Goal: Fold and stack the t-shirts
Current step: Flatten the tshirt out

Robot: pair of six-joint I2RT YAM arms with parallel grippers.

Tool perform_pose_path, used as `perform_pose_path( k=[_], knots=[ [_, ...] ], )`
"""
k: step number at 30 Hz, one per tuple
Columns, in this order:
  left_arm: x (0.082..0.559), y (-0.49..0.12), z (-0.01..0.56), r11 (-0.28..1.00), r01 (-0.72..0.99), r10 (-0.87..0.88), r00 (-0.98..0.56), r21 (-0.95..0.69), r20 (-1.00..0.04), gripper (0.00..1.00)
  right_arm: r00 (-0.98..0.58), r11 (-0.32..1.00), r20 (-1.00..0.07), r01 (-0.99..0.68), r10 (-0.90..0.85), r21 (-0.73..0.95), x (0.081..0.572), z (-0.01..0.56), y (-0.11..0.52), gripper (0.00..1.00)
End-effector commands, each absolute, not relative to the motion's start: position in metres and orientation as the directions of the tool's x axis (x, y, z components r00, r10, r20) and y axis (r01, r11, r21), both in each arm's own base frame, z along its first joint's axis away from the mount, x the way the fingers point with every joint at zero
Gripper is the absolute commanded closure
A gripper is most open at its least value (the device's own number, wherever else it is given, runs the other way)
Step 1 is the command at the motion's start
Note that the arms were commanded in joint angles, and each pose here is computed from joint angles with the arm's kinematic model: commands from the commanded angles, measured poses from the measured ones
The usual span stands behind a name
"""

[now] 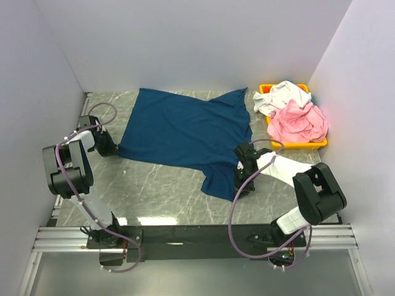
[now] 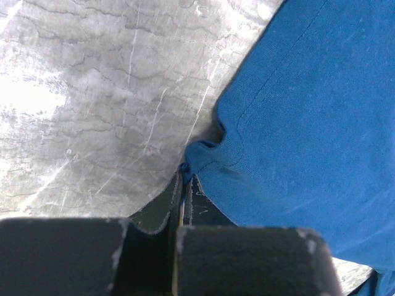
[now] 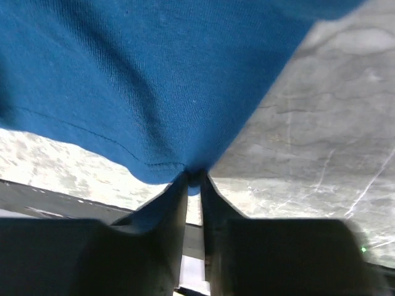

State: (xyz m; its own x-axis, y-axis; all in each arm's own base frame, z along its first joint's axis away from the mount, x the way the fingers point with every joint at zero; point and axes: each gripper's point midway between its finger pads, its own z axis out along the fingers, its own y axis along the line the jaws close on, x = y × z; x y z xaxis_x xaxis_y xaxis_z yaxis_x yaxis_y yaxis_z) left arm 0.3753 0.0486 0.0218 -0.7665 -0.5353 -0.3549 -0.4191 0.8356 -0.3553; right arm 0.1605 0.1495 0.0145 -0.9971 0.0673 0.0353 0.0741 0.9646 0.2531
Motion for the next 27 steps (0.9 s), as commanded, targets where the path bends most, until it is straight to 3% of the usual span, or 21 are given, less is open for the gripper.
perform_pose_path(
  k=[1, 3, 7, 14, 20, 27],
  knots=[
    [0.382, 0.051, 0.026, 0.849, -0.393, -0.514, -0.773, -0.354, -0.372, 1.00, -0.997, 0.964, 0.041, 0.071, 0.063, 0.257, 0.155, 0.017, 0.153, 0.88],
    [0.383, 0.051, 0.027, 0.848, -0.392, -0.513, -0.773, -0.355, -0.373, 1.00, -0.998, 0.965, 0.048, 0.060, 0.049, 0.255, 0.148, 0.027, 0.152, 1.00],
    [0.384, 0.051, 0.029, 0.849, -0.391, -0.513, -0.771, -0.354, -0.378, 1.00, -0.998, 0.958, 0.039, 0.058, 0.050, 0.280, 0.132, 0.060, 0.153, 1.00],
    [0.379, 0.052, 0.031, 0.845, -0.404, -0.521, -0.766, -0.349, -0.375, 1.00, -0.991, 0.938, 0.128, 0.085, 0.044, 0.337, 0.091, 0.084, 0.152, 1.00],
    [0.371, 0.057, 0.037, 0.844, -0.434, -0.532, -0.756, -0.316, -0.381, 1.00, -0.985, 0.932, 0.163, 0.109, 0.054, 0.346, 0.081, 0.081, 0.154, 1.00],
    [0.360, 0.055, 0.053, 0.829, -0.459, -0.556, -0.735, -0.319, -0.388, 1.00, -0.988, 0.927, 0.131, 0.128, 0.087, 0.352, 0.090, 0.091, 0.157, 1.00]
  ],
)
